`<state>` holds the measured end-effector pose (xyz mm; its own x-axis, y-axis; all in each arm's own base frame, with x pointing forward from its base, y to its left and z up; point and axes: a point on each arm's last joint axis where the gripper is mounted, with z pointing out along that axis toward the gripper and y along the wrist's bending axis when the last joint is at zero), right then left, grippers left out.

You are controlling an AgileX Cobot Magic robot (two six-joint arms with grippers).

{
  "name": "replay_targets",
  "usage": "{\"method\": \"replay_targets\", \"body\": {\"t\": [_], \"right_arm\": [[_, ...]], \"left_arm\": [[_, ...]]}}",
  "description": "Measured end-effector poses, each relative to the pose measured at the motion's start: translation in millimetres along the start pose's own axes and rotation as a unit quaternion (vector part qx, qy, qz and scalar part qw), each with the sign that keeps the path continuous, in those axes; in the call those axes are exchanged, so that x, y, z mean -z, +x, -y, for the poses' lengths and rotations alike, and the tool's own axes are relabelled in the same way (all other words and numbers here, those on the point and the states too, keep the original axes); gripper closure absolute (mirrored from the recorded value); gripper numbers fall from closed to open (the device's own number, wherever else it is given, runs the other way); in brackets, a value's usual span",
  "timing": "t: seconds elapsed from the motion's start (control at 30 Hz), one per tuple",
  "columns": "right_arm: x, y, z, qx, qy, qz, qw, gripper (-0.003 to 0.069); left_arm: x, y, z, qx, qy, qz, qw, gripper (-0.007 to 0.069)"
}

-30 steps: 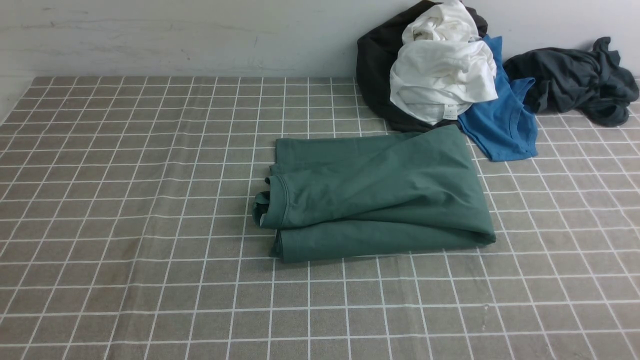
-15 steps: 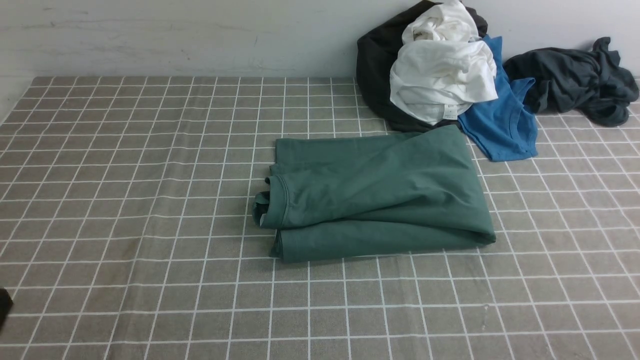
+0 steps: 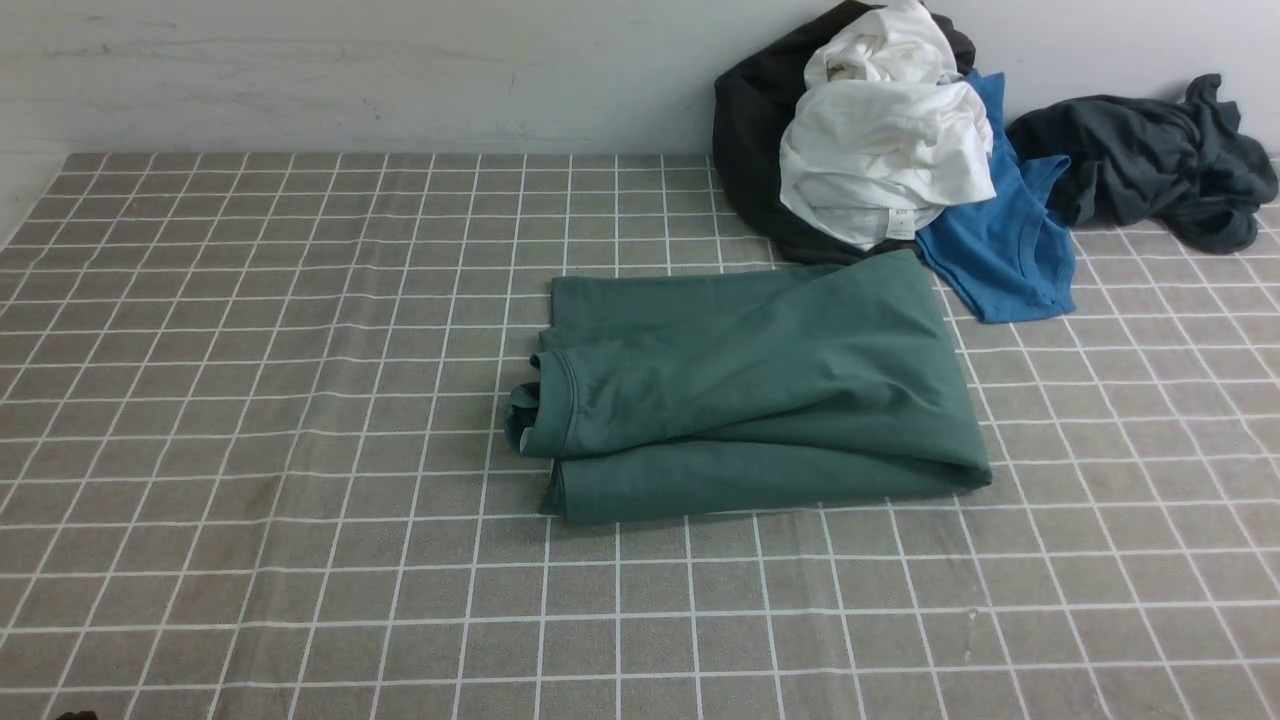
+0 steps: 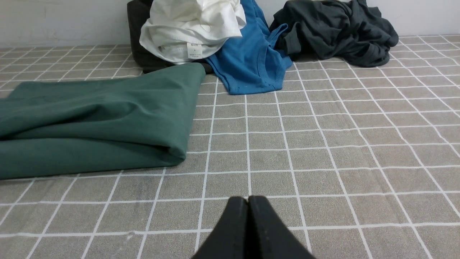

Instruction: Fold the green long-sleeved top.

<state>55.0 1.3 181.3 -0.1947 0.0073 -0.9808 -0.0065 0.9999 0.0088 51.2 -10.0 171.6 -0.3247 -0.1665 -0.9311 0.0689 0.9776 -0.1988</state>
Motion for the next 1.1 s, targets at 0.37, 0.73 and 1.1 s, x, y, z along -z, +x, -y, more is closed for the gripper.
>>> {"method": "replay_targets", "body": {"t": [0.37,0.73,1.1], "right_arm": [[0.0,0.0,0.0,0.0,0.0,0.0,1.0,0.067],[0.0,0.0,0.0,0.0,0.0,0.0,1.0,0.067],[0.0,0.0,0.0,0.0,0.0,0.0,1.0,0.067]], "left_arm": [[-0.3,0.0,1.9,-0.152,0.01,0.005,0.988,0.0633],[-0.3,-0.2,-3.7,-0.126,-0.02,0.002,0.992,0.0633],[-0.3,-0.3,-4.0,-0.126,-0.021,0.003,0.992,0.0633]]}}
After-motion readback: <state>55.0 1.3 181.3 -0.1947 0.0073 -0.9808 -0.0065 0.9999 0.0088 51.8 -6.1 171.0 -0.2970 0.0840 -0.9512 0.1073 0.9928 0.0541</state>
